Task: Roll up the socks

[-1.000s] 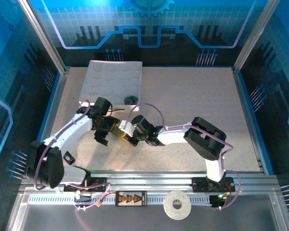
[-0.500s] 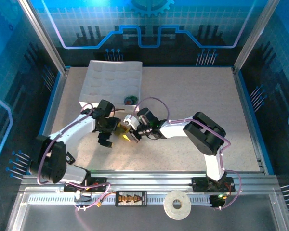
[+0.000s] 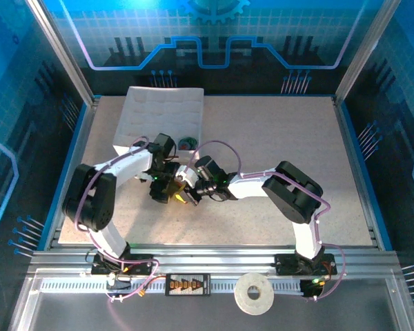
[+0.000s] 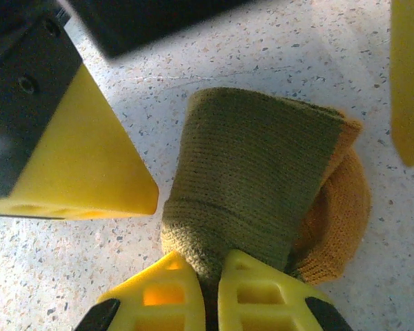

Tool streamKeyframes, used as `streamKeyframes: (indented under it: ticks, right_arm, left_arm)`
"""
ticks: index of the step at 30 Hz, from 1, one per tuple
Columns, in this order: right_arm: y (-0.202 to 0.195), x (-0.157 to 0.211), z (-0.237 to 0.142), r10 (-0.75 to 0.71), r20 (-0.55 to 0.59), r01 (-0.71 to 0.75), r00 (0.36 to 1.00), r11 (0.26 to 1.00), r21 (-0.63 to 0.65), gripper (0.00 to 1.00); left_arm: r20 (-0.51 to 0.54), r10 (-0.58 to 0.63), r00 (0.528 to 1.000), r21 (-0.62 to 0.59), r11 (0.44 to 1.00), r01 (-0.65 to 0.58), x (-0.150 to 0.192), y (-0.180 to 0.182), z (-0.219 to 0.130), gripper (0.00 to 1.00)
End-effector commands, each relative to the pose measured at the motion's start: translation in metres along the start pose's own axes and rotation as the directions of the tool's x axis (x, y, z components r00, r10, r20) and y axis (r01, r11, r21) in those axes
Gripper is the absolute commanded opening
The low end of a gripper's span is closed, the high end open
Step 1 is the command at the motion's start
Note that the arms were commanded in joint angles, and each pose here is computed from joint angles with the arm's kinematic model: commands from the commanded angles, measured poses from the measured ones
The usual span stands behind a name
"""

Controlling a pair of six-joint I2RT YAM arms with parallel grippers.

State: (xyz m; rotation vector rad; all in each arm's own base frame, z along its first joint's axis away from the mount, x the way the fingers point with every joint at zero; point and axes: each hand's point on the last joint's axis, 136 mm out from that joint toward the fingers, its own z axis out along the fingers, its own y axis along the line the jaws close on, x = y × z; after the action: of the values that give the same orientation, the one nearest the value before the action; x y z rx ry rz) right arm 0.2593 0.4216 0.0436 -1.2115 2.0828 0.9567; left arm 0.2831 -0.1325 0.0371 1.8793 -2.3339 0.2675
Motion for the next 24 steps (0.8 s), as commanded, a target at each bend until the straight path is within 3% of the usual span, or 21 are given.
streamKeyframes:
  ticks: [1,3,10,14,18,24]
  right_arm:
    - [0.003,0.093,0.006,0.107,-0.289,-0.100,0.951,0.994,0.039,0.00]
    - [0.003,0.093,0.006,0.105,-0.287,-0.098,0.952,0.994,0.037,0.00]
    - [0.003,0.096,0.006,0.112,-0.295,-0.105,0.949,0.994,0.039,0.00]
    - [0.003,0.096,0.006,0.113,-0.294,-0.106,0.949,0.994,0.039,0.00]
    - [0.000,0.096,0.006,0.116,-0.295,-0.107,0.948,0.993,0.046,0.00]
    - [-0.005,0.094,0.004,0.117,-0.289,-0.104,0.950,0.993,0.062,0.00]
  left_arm:
    - [-0.016,-0.006,1.000,-0.138,0.990,0.004,0.006,0.014,0.004,0.99]
    - [0.002,0.003,1.000,-0.178,0.984,-0.003,0.003,0.015,0.006,0.99]
    - [0.043,0.024,0.999,-0.135,0.991,-0.018,-0.003,-0.004,0.017,0.99]
    - [0.016,0.034,0.999,-0.198,0.980,-0.030,0.002,0.008,0.024,0.99]
    - [-0.005,0.053,0.999,-0.226,0.973,-0.053,0.009,0.021,0.030,0.76]
    - [0.007,0.050,0.999,-0.199,0.979,-0.048,0.008,0.038,0.018,0.53]
